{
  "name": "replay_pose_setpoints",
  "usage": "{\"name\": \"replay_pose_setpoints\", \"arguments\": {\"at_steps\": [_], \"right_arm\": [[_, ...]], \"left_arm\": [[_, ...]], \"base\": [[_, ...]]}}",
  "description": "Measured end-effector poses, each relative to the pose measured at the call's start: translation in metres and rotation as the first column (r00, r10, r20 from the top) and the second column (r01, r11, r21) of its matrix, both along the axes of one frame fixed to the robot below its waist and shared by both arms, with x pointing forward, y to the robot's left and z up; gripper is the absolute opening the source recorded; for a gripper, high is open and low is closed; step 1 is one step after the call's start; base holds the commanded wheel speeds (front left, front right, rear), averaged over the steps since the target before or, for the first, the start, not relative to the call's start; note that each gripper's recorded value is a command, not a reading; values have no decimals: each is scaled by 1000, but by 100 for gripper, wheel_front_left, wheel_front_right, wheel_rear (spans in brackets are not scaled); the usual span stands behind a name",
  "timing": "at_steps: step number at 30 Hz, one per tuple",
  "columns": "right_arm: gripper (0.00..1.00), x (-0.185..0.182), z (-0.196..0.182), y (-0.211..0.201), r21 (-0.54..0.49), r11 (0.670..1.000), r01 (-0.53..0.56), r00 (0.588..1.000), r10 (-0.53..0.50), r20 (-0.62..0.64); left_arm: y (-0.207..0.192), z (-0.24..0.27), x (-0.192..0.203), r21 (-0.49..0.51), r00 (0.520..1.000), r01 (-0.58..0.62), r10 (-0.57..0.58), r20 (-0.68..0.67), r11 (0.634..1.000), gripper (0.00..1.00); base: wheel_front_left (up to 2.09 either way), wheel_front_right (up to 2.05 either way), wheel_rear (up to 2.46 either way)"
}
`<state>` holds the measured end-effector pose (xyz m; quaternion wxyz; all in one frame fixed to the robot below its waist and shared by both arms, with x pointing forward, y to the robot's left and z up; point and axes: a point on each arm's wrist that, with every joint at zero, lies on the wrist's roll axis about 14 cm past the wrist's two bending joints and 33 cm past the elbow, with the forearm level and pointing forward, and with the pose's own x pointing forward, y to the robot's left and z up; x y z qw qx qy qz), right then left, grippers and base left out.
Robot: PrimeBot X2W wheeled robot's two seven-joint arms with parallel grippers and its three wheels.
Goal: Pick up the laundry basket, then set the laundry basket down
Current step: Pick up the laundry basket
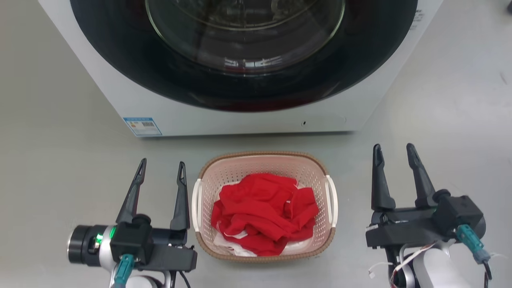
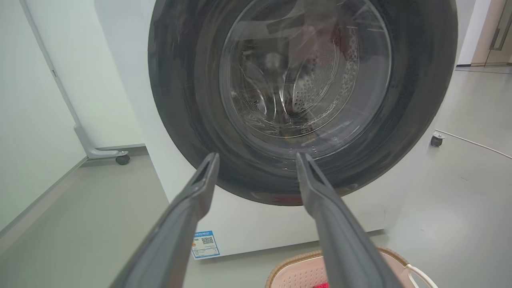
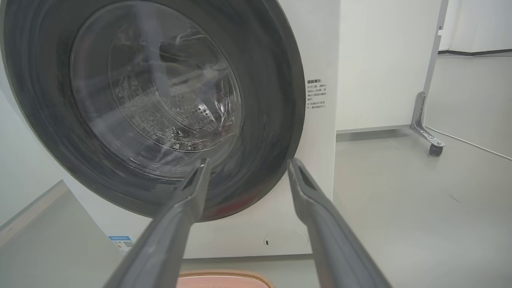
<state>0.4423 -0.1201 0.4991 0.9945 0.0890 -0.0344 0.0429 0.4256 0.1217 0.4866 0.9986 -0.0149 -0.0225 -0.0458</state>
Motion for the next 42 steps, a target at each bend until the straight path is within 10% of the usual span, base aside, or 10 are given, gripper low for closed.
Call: {"name": "replay_pose_setpoints", "arguments": {"at_steps": [26, 42], "right_arm": [[100, 71, -152, -7, -7, 1000, 13, 948, -14, -318], [100, 60, -285, -1, -18, 1000, -11, 808, -2, -589]], "left_arm": [[-9, -153, 66, -6, 940, 24, -24, -342, 1000, 100], [-9, -272, 55, -52, 796, 10, -39, -604, 999, 100]], "base": [[0, 0, 0], [0, 0, 0]]}}
